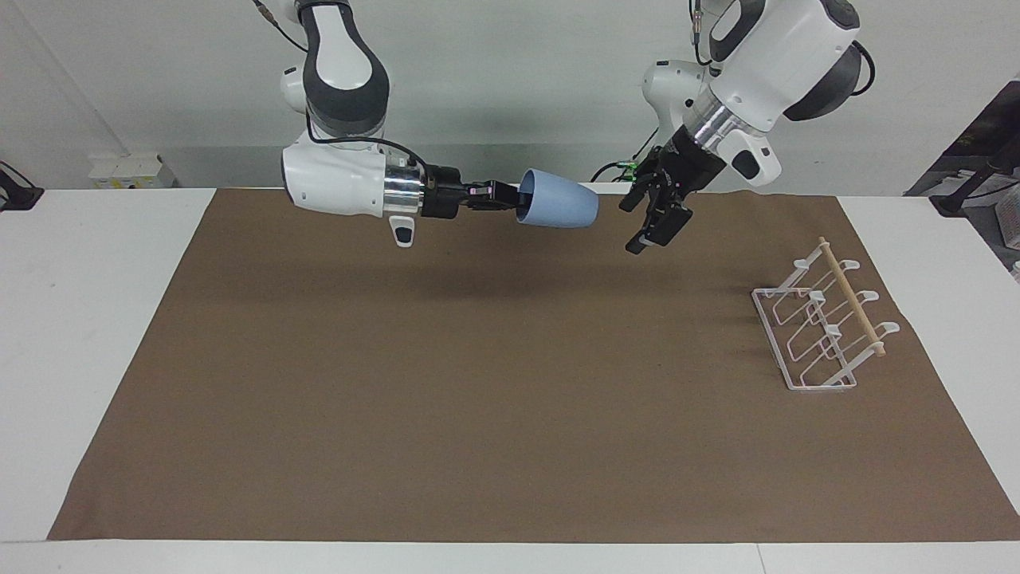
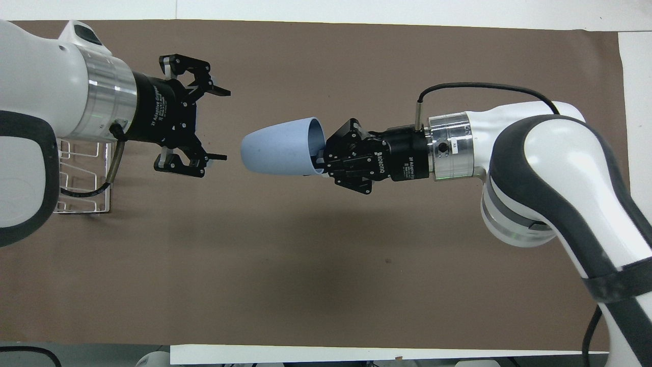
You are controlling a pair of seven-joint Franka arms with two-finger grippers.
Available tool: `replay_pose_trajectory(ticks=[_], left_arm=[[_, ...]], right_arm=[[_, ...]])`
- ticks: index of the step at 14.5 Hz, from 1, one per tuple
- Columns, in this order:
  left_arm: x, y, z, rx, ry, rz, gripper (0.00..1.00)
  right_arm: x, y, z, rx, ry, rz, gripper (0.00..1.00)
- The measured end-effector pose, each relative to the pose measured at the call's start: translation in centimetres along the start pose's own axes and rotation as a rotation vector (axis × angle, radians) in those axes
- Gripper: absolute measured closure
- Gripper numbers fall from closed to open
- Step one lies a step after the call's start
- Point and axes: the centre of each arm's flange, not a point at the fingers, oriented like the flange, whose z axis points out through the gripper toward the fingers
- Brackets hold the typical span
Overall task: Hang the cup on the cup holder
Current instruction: 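Close the left gripper on the cup's base near the right gripper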
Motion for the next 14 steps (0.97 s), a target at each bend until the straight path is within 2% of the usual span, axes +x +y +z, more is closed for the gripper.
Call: replay_pose_trajectory(ticks=[14], left_arm=[[-4.0, -2.7, 2.9, 0.094, -0.007, -0.04, 0.01]], right_arm=[[0.0, 0.6, 0.0, 0.003, 0.016, 0.01, 0.96]])
